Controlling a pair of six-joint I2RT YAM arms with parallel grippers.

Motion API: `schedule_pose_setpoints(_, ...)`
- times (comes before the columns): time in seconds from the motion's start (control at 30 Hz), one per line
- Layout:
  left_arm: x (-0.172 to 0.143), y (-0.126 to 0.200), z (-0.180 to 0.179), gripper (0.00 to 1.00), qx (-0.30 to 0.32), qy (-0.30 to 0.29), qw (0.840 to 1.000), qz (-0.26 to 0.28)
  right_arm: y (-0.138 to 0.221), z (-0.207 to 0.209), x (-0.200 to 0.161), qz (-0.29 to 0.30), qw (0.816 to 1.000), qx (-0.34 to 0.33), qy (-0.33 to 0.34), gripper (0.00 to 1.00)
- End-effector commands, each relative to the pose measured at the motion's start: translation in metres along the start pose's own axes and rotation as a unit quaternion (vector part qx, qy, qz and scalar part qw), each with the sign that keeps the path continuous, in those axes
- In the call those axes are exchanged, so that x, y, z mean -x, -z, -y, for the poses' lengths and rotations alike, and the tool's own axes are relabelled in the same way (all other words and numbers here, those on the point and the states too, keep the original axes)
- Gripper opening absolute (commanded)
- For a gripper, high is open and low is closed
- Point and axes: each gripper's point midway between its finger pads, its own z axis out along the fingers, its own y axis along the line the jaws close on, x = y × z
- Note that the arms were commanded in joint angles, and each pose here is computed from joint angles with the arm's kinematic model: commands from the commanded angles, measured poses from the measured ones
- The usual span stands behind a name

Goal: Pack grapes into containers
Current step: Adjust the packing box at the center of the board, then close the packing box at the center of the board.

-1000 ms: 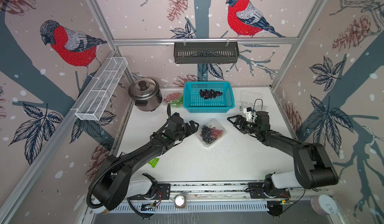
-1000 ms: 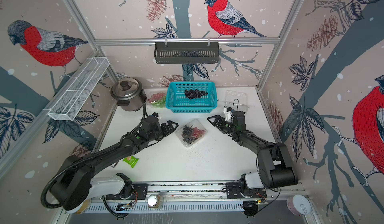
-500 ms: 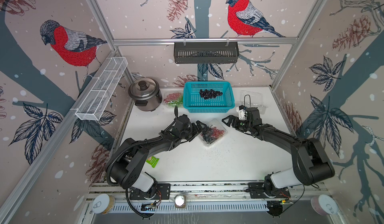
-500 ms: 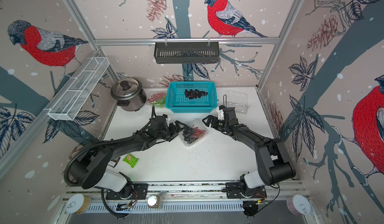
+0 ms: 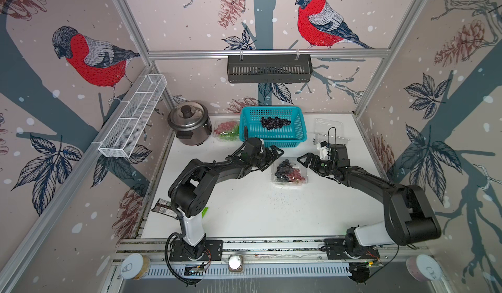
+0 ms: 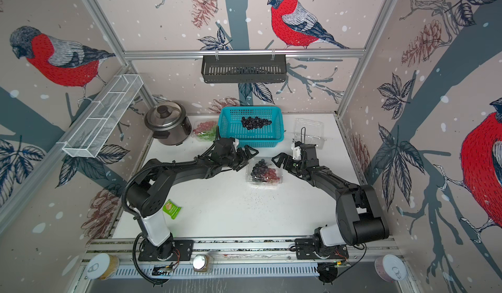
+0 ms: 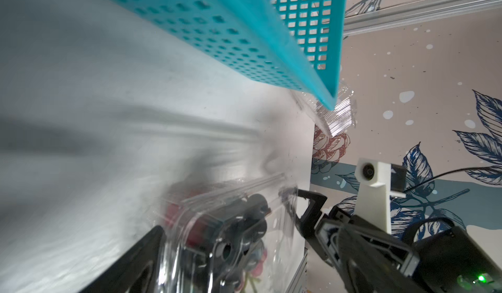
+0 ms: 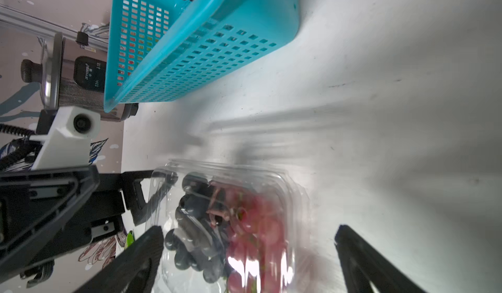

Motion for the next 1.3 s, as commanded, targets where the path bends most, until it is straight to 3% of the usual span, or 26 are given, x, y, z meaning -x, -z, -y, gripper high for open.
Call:
schedule_pose_setpoints(0.0, 0.004, -0.01, 0.017, 0.97, -0.021, -0.027, 0.999, -0.017, 0.008, 0.002, -0.003, 0.001, 1.0, 0.007, -0.007, 1.0)
schedule_pose_setpoints(0.13, 0.005, -0.004, 0.006, 0.97, 0.002, -0.035, 0.999, -0.018, 0.011, 0.006, -0.011, -0.004, 1.0, 0.008, -0.023, 1.0)
schedule_pose_setpoints(0.37, -0.019, 0.041, -0.026, 0.96, 0.02, -0.038, 0.999, -0.013, 0.004, -0.003, -0.031, -0.018, 0.999, 0.025, -0.034, 1.0)
schedule_pose_setpoints(0.5, -0.035, 0.067, -0.025, 0.92, -0.009, -0.039, 0.999, -0.008, 0.004, -0.007, -0.034, -0.012, 0.999, 0.027, -0.044, 1.0)
schedule_pose_setpoints(0.63, -0.048, 0.081, -0.027, 0.82, -0.049, -0.02, 0.999, -0.002, 0.003, -0.006, -0.034, -0.005, 0.998, 0.021, -0.053, 1.0)
schedule_pose_setpoints(1.03, -0.052, 0.061, -0.036, 0.51, -0.063, 0.011, 0.998, -0.005, -0.004, -0.008, -0.038, -0.016, 0.998, 0.025, -0.055, 1.0)
schedule_pose_setpoints(1.27, -0.057, 0.051, -0.041, 0.45, -0.055, 0.014, 0.998, -0.013, -0.007, -0.008, -0.037, -0.018, 0.998, 0.026, -0.054, 1.0)
